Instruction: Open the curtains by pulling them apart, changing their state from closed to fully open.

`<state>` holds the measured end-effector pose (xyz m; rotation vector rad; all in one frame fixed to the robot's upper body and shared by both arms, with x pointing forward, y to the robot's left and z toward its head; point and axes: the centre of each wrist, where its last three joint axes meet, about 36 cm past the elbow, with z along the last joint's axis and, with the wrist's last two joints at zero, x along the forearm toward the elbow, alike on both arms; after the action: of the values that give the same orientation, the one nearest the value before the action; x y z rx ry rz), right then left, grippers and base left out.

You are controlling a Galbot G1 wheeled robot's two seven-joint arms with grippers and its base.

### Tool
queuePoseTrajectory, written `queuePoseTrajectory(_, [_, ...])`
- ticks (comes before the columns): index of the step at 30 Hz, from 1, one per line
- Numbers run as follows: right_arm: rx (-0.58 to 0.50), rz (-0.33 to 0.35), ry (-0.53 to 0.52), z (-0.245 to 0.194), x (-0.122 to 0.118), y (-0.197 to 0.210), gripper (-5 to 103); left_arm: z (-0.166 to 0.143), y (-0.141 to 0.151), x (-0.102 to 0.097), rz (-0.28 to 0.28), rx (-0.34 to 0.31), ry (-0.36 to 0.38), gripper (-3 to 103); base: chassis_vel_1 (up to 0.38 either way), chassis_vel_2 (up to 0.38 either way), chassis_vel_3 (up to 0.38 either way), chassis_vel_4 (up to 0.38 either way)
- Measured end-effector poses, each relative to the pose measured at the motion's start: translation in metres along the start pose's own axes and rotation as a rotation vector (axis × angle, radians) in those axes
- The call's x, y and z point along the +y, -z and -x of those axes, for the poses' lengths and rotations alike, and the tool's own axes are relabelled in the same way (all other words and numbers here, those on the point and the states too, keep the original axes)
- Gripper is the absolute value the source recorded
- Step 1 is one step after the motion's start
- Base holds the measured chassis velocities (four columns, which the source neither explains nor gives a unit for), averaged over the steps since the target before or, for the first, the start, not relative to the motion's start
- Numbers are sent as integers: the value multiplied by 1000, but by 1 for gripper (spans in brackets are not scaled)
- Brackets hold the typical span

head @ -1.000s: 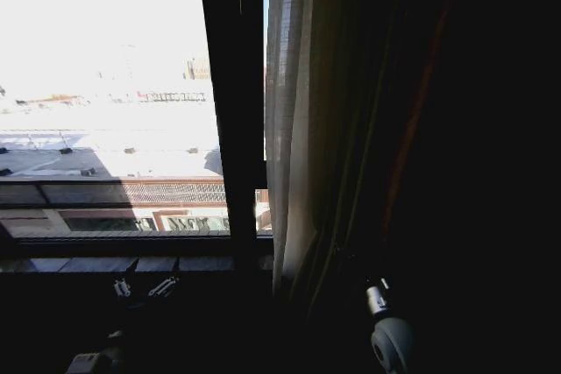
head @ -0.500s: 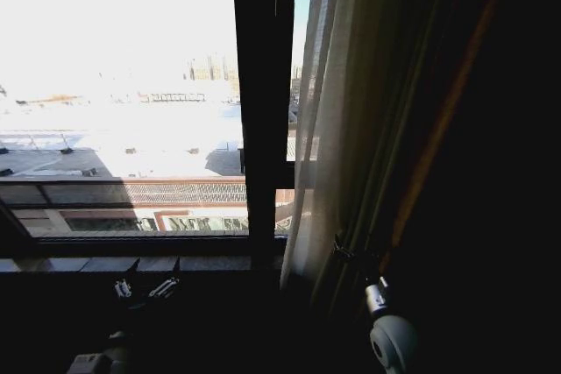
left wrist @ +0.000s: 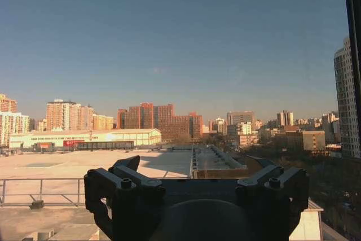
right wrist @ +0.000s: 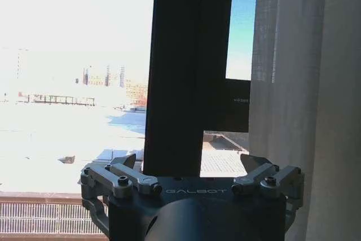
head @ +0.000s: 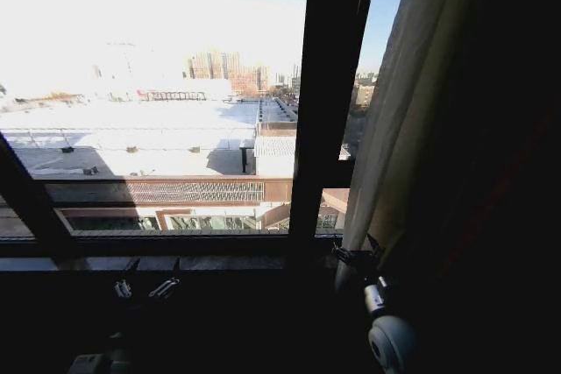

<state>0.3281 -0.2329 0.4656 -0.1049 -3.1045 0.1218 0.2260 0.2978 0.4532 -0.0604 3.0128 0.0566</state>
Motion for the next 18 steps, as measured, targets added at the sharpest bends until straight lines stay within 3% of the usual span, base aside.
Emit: queuePoseTrajectory(18, [-1,0,2,1,1,0,100,1,0,1,-5,0,0,100,361,356,-352,-348])
